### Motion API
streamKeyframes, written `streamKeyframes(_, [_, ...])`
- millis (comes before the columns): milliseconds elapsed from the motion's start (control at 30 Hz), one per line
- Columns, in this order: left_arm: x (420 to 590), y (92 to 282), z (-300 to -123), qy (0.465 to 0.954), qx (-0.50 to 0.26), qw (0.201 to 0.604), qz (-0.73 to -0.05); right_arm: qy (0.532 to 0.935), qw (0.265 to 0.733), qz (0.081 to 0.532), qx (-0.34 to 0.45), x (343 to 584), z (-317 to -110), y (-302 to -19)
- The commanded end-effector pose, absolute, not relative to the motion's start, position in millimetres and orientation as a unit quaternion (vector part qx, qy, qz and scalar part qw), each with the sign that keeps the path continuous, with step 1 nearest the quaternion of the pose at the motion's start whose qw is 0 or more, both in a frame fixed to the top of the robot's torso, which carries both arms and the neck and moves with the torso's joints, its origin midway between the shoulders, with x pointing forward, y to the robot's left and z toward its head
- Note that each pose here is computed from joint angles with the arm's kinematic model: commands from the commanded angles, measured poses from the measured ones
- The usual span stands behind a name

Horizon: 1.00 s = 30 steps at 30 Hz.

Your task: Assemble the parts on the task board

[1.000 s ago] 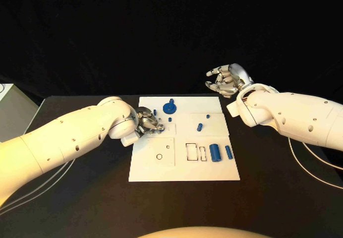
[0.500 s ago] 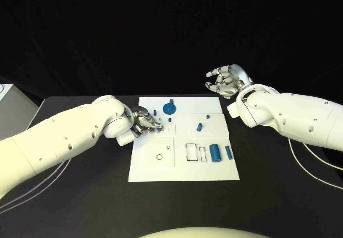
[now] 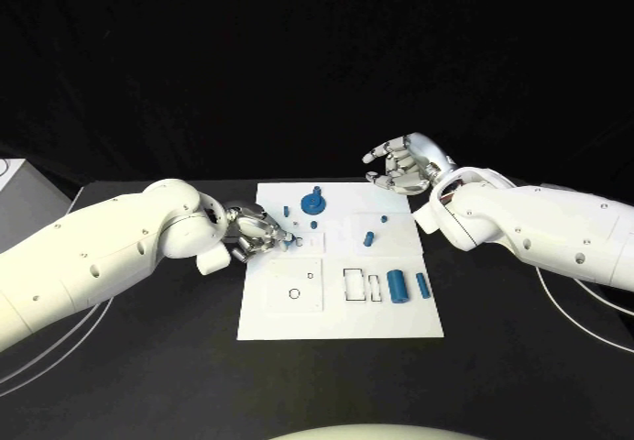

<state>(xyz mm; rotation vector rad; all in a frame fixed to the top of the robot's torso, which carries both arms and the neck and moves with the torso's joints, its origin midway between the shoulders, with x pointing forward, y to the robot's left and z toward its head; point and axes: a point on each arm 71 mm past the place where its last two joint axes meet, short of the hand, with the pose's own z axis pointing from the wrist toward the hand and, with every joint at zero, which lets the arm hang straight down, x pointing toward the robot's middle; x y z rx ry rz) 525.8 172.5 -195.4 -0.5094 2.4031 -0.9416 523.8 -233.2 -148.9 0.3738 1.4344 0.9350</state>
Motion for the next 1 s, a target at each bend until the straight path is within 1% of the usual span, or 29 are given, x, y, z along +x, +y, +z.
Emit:
streamKeyframes(33, [516.7,166.8,-188.2,0.846,-0.169,0.202,-0.463,0.664,0.622,0.41,0.063,511.8,-153.0,-213.3])
streamKeyframes(133, [512.1,172.0,-187.2,0.828,-0.171,0.19,-0.5,0.674,0.612,0.412,0.024,502.4,-155.5,-200.6])
streamKeyframes(267, [506.3,176.6,-187.0,0.813,-0.17,0.179,-0.527,0.685,0.599,0.415,-0.02,489.2,-159.1,-183.1])
streamKeyframes(367, [502.3,179.2,-187.7,0.807,-0.167,0.175,-0.539,0.689,0.59,0.419,-0.038,480.7,-161.6,-171.7])
streamKeyframes(700, [493.5,182.2,-192.8,0.801,-0.16,0.165,-0.553,0.686,0.581,0.433,-0.055,461.1,-168.1,-142.2])
streamKeyframes(1000, [492.4,182.8,-195.6,0.807,-0.154,0.169,-0.544,0.676,0.583,0.448,-0.051,454.9,-167.9,-132.4])
